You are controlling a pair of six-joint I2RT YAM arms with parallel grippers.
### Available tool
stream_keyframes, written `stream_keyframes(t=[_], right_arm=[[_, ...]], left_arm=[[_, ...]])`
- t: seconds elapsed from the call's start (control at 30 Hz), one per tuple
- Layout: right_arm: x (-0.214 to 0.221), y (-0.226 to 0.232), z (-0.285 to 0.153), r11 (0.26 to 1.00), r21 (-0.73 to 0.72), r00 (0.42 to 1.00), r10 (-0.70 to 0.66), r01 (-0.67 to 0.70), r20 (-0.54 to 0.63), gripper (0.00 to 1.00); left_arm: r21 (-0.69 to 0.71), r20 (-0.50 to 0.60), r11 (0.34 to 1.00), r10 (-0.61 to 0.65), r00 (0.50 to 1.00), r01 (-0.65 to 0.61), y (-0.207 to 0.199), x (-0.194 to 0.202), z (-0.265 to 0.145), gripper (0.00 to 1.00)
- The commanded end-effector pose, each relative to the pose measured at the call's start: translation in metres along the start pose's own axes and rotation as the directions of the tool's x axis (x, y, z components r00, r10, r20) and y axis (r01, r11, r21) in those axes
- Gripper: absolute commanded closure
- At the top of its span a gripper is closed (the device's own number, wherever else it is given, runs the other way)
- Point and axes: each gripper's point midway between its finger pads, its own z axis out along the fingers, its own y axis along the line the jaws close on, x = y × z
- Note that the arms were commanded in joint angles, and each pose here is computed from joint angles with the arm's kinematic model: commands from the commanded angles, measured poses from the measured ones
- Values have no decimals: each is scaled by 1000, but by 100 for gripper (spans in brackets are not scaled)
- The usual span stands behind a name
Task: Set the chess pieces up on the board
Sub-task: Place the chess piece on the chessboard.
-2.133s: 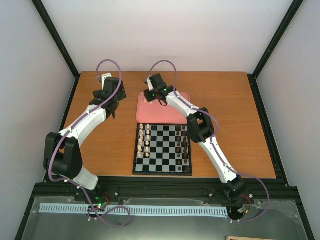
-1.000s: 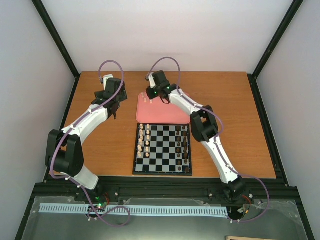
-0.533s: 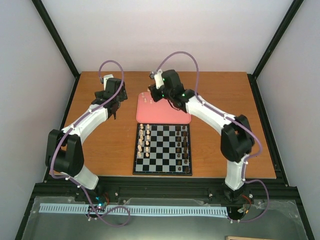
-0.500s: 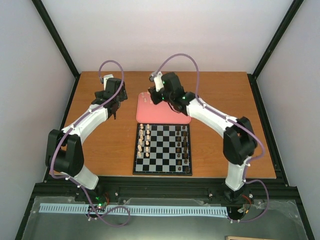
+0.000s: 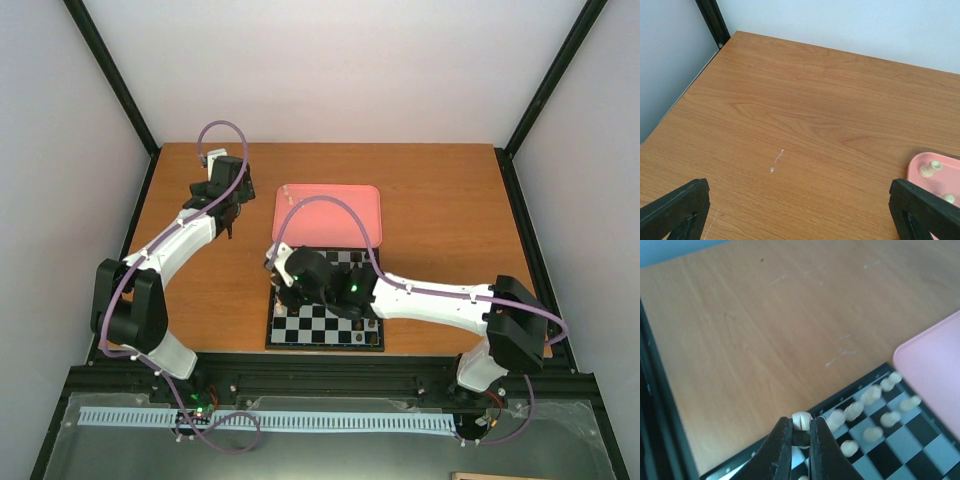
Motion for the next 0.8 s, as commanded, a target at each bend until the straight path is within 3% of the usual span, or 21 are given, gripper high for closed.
stream_keyframes(t=[0.0, 0.23, 0.77], right_arm=[[29, 15, -6, 999, 33, 998, 45, -44, -32, 97], [76, 37, 15, 996, -6, 992, 91, -92, -84, 97], [107, 59, 37, 996, -41, 988, 75, -81, -138, 97]], left_arm=[[24, 42, 1000, -13, 999, 12, -5, -18, -10, 0], [21, 44, 1000, -15, 999, 14, -4, -19, -11, 0], [8, 39, 1000, -6, 999, 6, -4, -17, -6, 0]])
